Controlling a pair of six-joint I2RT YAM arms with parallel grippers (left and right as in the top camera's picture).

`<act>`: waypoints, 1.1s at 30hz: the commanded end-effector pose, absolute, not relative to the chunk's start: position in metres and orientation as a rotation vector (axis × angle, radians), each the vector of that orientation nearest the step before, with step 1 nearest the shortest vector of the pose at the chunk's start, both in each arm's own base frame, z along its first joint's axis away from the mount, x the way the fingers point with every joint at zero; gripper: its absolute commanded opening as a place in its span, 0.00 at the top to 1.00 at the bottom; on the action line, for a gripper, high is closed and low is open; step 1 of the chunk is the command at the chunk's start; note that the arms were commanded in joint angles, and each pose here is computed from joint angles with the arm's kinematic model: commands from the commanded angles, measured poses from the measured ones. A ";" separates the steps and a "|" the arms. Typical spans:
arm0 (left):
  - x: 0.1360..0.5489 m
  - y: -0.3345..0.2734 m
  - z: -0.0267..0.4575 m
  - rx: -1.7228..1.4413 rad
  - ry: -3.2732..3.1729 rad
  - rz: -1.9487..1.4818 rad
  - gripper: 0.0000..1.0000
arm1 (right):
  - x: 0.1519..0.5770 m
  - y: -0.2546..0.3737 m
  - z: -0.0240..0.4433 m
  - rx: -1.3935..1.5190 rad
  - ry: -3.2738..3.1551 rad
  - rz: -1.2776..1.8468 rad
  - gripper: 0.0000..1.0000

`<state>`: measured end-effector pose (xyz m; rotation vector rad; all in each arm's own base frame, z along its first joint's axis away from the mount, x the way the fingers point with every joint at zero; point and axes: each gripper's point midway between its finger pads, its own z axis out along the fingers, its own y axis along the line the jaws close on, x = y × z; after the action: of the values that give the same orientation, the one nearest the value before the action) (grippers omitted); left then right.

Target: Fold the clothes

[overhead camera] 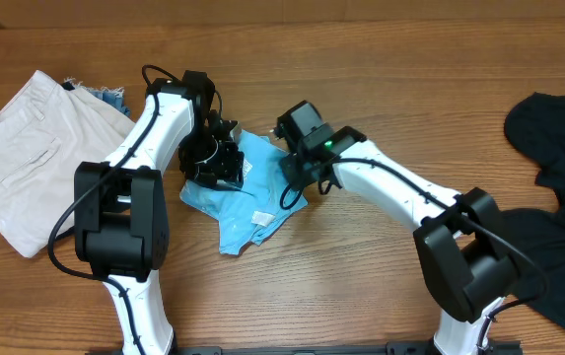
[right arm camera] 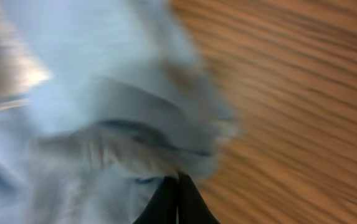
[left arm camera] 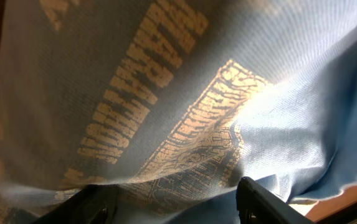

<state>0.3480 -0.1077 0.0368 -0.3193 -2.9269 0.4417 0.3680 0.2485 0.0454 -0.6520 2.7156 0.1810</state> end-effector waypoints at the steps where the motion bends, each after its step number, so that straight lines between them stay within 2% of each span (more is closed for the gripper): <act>1: 0.342 -0.109 0.037 -0.355 -2.910 0.441 0.36 | 0.396 0.195 0.050 -0.449 2.727 -0.006 0.96; 6: 0.343 -0.108 0.037 -0.354 -2.912 0.440 0.36 | 0.398 0.157 0.049 -0.306 2.814 0.027 0.95; 7: 0.343 -0.108 0.037 -0.354 -2.911 0.441 0.36 | 0.395 0.160 0.052 -0.306 2.825 0.086 0.89; 9: 0.343 -0.108 0.037 -0.352 -2.911 0.440 0.35 | 0.389 0.171 0.065 -0.320 2.825 0.225 0.68; 10: 0.342 -0.108 0.037 -0.351 -2.908 0.440 0.36 | 0.388 0.175 0.074 -0.327 2.811 0.276 0.64; 14: 0.337 -0.103 0.040 -0.335 -2.885 0.439 0.41 | 0.368 0.216 0.124 -0.520 2.698 0.653 0.65; 15: 0.340 -0.101 0.042 -0.318 -2.893 0.444 0.42 | 0.360 0.228 0.137 -0.553 2.665 0.761 0.70; 18: 0.355 -0.095 0.054 -0.261 -2.938 0.453 0.42 | 0.333 0.255 0.152 -0.629 2.647 1.012 0.71; 21: 0.369 -0.083 0.073 -0.210 -2.979 0.461 0.38 | 0.308 0.262 0.137 -0.614 2.781 1.034 0.52; 23: 0.377 -0.072 0.083 -0.182 -3.006 0.464 0.30 | 0.294 0.252 0.113 -0.446 2.962 0.926 0.49; 28: 0.380 -0.066 0.083 -0.172 -3.014 0.466 0.29 | 0.270 0.255 0.073 0.009 3.176 0.932 0.51; 33: 0.381 -0.067 0.083 -0.176 -3.020 0.471 0.28 | 0.245 0.285 0.063 0.101 3.222 1.075 0.52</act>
<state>0.3751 -0.0638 0.0764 -0.1440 -2.9921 0.4622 0.2595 0.2647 0.0617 -0.0313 3.1816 0.9836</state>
